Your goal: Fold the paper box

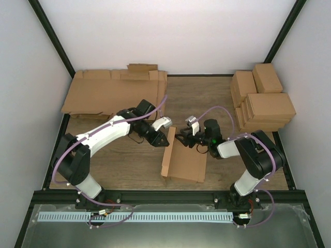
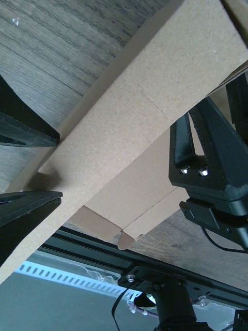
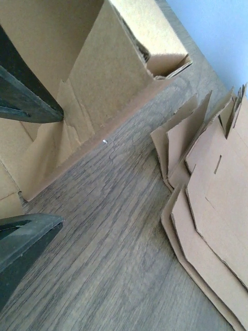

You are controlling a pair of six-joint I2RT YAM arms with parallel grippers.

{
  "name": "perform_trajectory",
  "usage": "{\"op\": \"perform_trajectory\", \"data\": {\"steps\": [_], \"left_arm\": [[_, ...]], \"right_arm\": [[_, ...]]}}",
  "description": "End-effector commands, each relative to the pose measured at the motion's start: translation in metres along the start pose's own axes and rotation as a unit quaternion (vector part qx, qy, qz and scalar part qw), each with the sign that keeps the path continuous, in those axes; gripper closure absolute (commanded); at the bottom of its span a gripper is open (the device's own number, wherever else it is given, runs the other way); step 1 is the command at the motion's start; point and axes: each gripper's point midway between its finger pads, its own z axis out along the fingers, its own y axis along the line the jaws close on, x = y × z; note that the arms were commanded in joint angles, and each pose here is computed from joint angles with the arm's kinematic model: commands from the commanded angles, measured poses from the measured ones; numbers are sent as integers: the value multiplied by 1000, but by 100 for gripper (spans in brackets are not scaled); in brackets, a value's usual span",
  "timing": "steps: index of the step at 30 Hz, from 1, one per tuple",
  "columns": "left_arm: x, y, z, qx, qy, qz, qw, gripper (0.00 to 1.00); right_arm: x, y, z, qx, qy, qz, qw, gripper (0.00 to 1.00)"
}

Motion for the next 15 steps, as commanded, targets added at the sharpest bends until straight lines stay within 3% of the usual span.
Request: {"op": "perform_trajectory", "data": {"steps": [1,15], "left_arm": [[5,10,9,-12,19,11,1000,75],[3,-3,8,23,15,27,999,75]], "right_arm": [[-10,4,10,-14,-5,-29,999,50],[-16,16,27,-86,-7,-74,994,49]]}}
